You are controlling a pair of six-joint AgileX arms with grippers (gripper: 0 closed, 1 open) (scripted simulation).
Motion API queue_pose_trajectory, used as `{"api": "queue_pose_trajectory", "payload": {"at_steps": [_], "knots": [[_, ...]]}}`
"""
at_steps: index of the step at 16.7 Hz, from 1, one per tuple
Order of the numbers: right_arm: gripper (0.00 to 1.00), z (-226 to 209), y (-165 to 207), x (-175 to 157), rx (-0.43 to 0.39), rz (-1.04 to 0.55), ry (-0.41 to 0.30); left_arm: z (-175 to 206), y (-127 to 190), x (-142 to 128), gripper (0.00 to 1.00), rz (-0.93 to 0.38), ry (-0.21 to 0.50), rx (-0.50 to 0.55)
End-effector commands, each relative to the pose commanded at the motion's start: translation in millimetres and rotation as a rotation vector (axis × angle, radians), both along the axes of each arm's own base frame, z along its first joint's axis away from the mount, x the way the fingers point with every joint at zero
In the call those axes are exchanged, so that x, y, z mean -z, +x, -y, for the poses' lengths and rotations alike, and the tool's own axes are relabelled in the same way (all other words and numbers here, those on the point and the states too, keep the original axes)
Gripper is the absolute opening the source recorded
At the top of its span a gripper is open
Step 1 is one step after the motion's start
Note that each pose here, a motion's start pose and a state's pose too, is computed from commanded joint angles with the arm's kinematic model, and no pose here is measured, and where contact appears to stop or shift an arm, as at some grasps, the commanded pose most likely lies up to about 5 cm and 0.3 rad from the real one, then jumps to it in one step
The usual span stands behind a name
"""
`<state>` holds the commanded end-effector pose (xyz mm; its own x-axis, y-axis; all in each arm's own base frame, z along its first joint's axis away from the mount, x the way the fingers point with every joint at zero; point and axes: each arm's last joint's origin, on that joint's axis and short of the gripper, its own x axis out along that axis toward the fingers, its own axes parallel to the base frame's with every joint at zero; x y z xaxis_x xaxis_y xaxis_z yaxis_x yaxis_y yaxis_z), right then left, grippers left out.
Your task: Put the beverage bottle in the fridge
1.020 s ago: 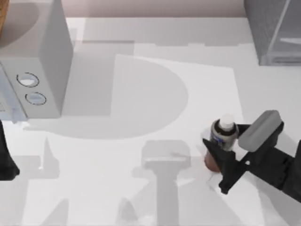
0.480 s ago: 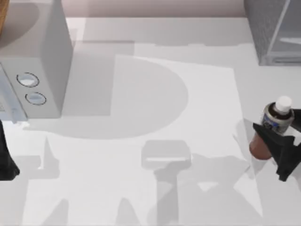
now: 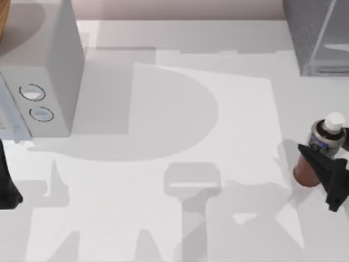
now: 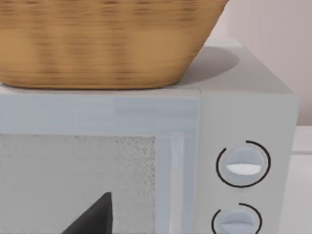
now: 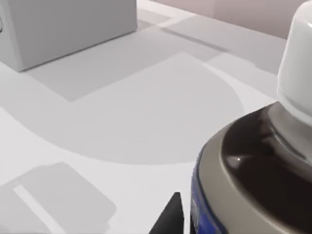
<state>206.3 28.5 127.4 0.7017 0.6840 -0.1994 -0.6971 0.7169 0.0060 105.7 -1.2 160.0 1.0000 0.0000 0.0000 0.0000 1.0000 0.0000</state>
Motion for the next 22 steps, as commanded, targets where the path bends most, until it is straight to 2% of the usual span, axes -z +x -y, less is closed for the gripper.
{"api": "queue_pose_trajectory", "payload": {"at_steps": [5, 16, 22], "knots": [[0.01, 3.0, -10.7, -9.0, 0.090, -0.011, -0.001, 0.0, 0.0, 0.0, 1.00, 0.000, 0.000, 0.000], [0.01, 16.8, -53.2, -39.7, 0.406, 0.102, -0.004, 0.0, 0.0, 0.0, 1.00, 0.000, 0.000, 0.000], [0.01, 22.2, -78.3, -43.3, 0.556, 0.162, 0.033, 0.0, 0.0, 0.0, 1.00, 0.000, 0.000, 0.000]]}}
